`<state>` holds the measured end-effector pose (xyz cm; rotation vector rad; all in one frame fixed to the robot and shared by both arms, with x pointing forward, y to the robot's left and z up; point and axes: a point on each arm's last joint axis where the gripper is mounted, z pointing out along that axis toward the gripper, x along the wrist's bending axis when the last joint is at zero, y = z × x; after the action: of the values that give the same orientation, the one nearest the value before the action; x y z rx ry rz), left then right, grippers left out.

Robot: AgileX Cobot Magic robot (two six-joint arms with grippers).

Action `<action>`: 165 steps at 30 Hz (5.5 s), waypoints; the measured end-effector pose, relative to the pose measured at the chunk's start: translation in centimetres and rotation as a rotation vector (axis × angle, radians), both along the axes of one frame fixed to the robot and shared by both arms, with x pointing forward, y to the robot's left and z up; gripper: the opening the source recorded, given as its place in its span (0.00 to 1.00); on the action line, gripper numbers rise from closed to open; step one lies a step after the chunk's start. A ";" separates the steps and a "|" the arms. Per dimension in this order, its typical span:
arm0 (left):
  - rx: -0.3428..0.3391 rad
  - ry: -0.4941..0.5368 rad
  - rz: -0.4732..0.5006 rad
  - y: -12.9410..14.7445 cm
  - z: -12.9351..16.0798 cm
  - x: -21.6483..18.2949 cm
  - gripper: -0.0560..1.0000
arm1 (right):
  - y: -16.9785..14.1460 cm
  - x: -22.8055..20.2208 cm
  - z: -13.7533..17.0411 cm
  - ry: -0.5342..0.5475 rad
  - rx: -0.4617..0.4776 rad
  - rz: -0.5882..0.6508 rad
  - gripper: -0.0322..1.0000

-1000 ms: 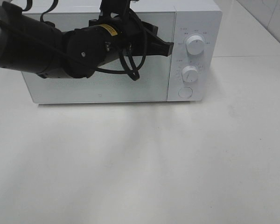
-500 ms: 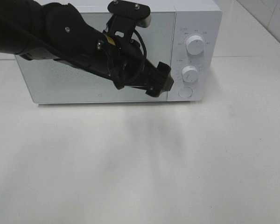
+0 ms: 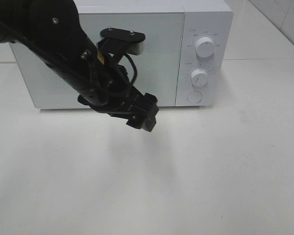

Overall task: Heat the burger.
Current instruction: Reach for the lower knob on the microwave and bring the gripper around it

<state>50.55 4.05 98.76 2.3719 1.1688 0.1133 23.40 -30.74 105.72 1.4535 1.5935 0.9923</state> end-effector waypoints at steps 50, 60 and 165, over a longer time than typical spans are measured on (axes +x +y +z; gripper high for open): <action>0.122 0.121 0.204 17.7 10.4 -1.8 0.84 | 0.0 0.0 0.0 0.000 0.000 0.000 0.75; 0.134 0.124 0.306 21.7 8.4 -8.7 0.84 | 0.0 0.0 0.0 0.000 0.000 0.000 0.75; -0.021 -0.681 0.631 26.0 6.6 -27.2 0.84 | 2.9 14.0 0.2 -0.116 0.056 0.063 0.75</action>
<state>23.37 30.03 105.35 1.6285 1.4650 1.0145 37.37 -27.83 105.89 1.3649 1.5467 1.1442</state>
